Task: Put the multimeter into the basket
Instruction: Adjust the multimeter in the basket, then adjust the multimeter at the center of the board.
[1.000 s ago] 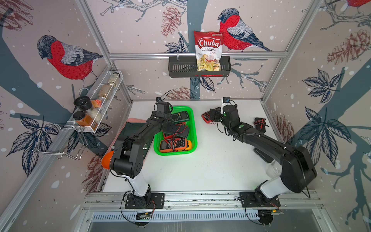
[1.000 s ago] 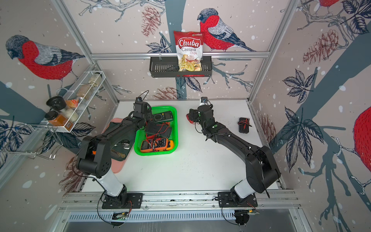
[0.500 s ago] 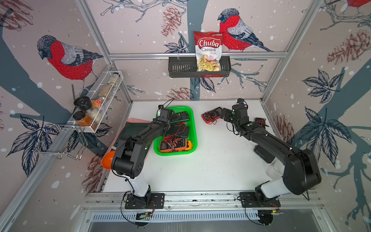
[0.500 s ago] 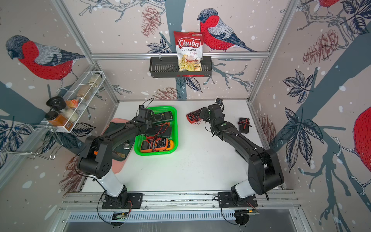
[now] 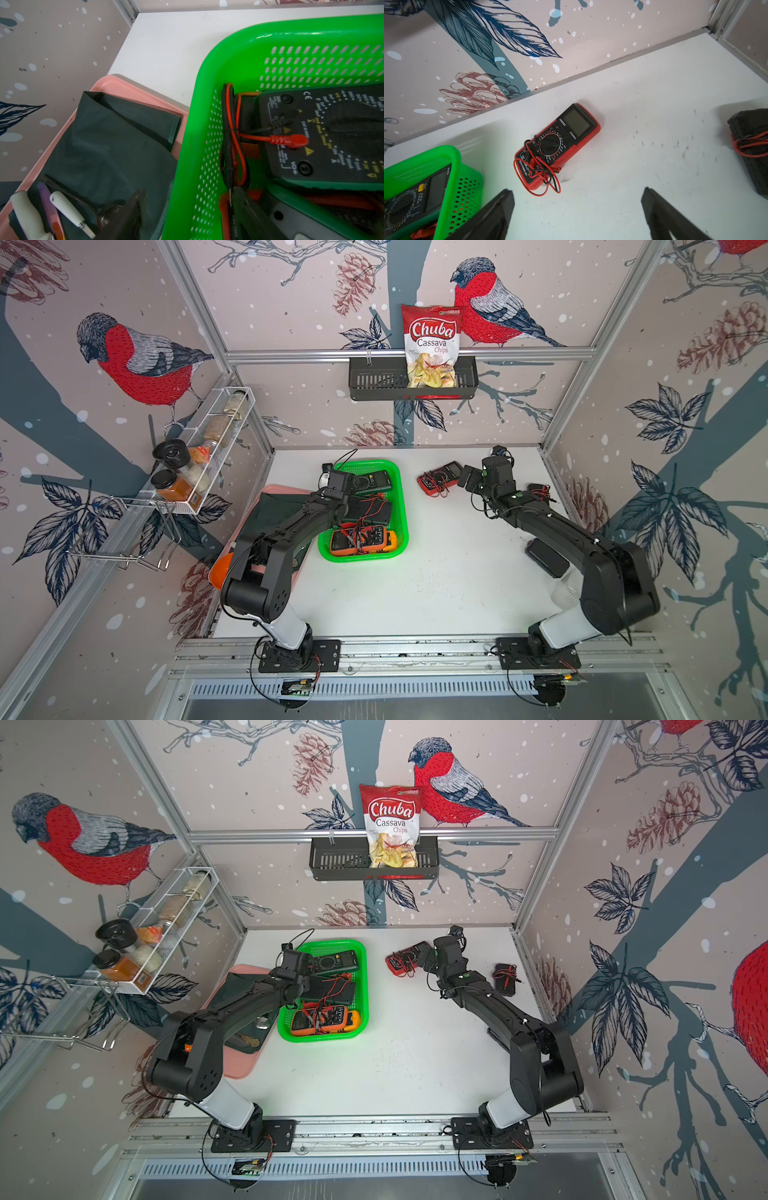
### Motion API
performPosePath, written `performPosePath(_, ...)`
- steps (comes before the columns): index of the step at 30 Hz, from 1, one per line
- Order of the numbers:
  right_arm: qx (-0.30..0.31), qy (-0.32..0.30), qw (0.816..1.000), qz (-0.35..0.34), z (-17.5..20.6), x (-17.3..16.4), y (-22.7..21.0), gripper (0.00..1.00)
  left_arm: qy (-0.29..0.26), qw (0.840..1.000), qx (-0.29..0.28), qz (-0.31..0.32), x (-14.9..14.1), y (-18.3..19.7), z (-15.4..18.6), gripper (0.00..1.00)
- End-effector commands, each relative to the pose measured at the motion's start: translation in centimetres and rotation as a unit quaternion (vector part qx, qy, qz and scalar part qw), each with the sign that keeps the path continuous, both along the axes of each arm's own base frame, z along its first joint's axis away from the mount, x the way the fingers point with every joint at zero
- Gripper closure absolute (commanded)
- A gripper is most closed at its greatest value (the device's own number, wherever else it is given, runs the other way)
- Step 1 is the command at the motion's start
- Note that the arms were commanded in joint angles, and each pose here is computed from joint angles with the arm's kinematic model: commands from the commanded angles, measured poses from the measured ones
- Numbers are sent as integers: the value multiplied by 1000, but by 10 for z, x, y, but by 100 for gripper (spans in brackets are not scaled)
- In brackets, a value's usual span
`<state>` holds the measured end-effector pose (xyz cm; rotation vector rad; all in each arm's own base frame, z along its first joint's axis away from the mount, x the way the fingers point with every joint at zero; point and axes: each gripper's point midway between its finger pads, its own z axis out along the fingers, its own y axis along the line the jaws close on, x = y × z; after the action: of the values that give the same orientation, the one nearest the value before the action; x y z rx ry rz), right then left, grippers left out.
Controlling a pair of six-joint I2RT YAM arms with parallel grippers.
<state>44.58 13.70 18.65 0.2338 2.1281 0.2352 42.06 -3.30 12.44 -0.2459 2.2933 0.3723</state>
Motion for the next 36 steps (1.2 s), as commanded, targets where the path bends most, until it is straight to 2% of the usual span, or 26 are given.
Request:
performPosePath(1,2,-3,1000,13,-2,20,1,0,-29,999,-16,5,-1,-1,17,29)
performPosePath(6,25,23,998,51,-22,66,2,0,-91,994,-55,-6,-2,-7,56,19)
performPosePath(8,24,26,997,66,-30,87,5,1,-101,992,-70,-15,-8,-9,59,13)
performPosePath(12,15,31,994,101,-49,127,20,11,-132,986,-98,-36,-14,-16,73,2)
performPosePath(16,29,23,989,140,-58,156,41,31,-160,980,-109,-49,-21,-18,85,2)
performPosePath(18,35,16,987,158,-60,165,51,35,-168,978,-110,-52,-24,-18,87,2)
performPosePath(24,42,2,980,195,-69,181,74,35,-184,975,-108,-56,-31,-15,93,2)
performPosePath(36,40,48,977,202,-109,199,93,35,-195,974,-104,-49,-39,-9,90,2)
